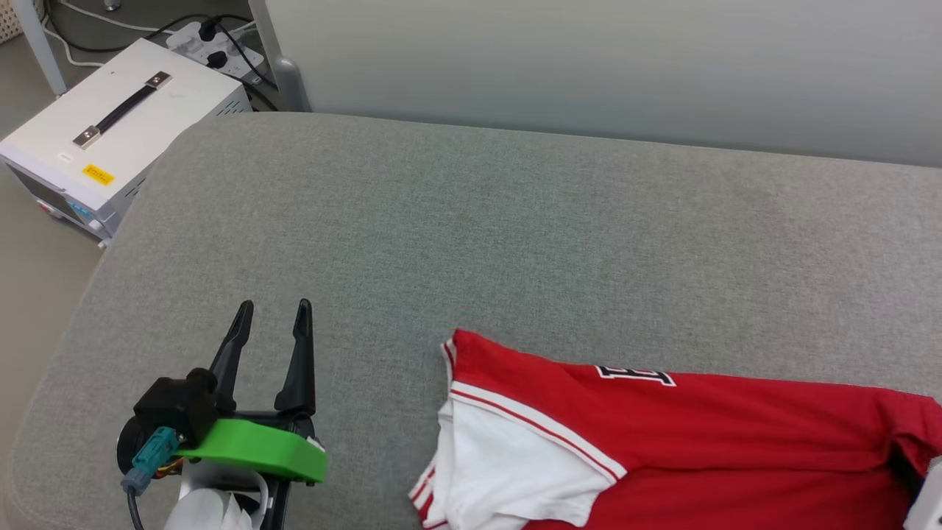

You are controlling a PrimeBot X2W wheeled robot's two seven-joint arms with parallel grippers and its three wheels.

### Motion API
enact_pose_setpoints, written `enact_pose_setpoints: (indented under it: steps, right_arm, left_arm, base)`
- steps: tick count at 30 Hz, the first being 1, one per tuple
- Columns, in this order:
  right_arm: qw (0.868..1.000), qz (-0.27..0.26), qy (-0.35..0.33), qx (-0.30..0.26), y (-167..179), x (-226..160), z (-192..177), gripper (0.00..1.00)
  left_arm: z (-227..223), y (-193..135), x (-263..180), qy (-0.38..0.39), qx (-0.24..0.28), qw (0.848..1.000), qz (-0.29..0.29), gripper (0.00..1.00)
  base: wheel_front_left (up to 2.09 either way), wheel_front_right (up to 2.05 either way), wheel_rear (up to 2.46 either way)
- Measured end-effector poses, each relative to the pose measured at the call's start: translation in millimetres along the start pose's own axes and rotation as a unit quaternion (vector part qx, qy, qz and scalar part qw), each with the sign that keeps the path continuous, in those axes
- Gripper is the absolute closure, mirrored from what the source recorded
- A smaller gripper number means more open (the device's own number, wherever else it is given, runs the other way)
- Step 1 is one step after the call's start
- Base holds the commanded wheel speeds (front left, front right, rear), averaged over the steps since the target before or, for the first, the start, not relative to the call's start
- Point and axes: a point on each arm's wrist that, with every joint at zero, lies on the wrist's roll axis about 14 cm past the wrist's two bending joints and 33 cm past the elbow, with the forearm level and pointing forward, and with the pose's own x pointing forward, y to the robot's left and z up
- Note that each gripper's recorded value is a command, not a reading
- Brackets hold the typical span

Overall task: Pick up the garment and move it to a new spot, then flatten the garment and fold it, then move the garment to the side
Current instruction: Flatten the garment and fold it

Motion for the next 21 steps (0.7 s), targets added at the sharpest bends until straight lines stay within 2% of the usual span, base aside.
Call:
enact_pose_setpoints:
  steps: [4, 9, 16, 21]
  right_arm:
    - [0.999, -0.04, -0.028, -0.011, -28.7, -11.2, 16.6, 1.0]
    - [0.998, -0.039, -0.048, -0.009, -27.6, -19.6, 26.3, 1.0]
    - [0.997, 0.015, -0.07, -0.017, 9.9, -35.7, 33.4, 1.0]
    - [0.995, 0.07, -0.066, -0.023, 52.2, -44.4, 27.8, 1.0]
  left_arm:
    - [-0.1, -4.5, -0.3, -0.001, -0.004, 1.0, -0.003, 0.0]
    - [-0.9, -8.3, -2.3, -0.001, -0.006, 1.0, -0.007, 0.0]
    - [-0.1, -12.4, -7.4, -0.002, -0.011, 1.0, -0.011, 0.0]
    - [1.5, -14.6, -8.7, -0.005, -0.012, 1.0, -0.014, 0.0]
  base:
    - [0.0, 0.0, 0.0]
    - [0.0, 0.0, 0.0]
    - [0.0, 0.0, 0.0]
    - [0.0, 0.0, 0.0]
